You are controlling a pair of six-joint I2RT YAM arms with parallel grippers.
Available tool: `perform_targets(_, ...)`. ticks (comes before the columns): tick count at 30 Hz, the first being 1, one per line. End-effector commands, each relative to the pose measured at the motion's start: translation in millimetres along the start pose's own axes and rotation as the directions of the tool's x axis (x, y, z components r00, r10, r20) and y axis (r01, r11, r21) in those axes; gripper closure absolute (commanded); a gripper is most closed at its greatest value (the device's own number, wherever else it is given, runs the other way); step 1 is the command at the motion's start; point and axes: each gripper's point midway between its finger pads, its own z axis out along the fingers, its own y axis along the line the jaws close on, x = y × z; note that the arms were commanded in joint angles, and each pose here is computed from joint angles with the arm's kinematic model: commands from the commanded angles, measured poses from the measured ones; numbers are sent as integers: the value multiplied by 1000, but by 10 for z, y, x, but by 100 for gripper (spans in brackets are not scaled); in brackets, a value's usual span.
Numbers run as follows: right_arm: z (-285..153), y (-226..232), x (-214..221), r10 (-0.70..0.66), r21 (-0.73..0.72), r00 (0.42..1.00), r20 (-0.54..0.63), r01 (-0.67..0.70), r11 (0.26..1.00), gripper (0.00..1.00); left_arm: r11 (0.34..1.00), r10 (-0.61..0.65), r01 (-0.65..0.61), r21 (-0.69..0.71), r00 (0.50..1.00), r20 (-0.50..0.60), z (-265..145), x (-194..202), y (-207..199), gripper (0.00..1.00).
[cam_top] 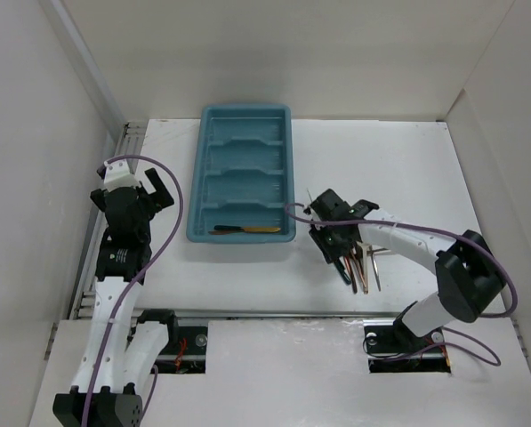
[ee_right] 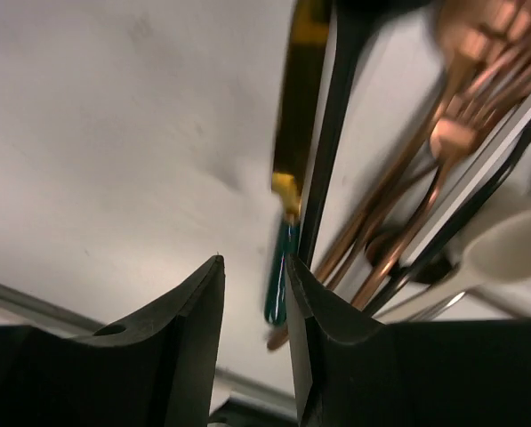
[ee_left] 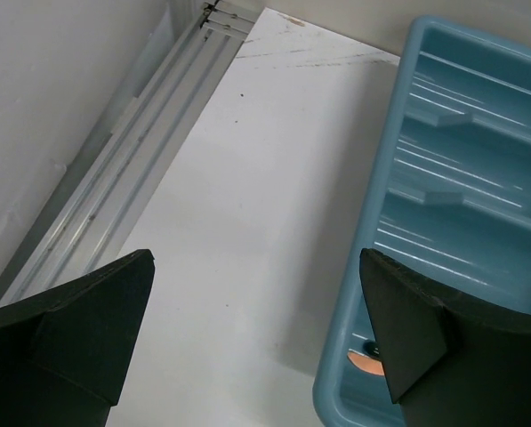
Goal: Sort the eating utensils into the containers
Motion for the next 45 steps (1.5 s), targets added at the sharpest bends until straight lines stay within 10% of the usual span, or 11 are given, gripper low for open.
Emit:
perform_targets(1, -88, 0, 246, 117, 9, 991, -70, -116, 993, 61, 999, -34, 34, 18, 999, 22, 2, -44, -36, 0)
perform_targets(21, 370, -211, 537, 201, 115, 955, -216, -179, 977, 61, 1000, 10, -10, -9, 999, 38, 8, -77, 28, 0)
perform_targets(29, 450, -74, 522, 144, 92, 960, -238, -125, 988, 100, 1000, 6, -5, -25, 999, 49, 15, -107, 65, 0)
perform_targets(39, -710, 28, -1018, 89, -21, 967, 240, -87, 996, 100, 1000, 15, -14, -26, 999, 49, 37, -107, 62, 0)
perform_targets(45, -997, -55, -1663, -30, 61, 941, 337, 10, 998, 100, 999, 21, -19, -33, 998, 61, 40, -136, 74, 0)
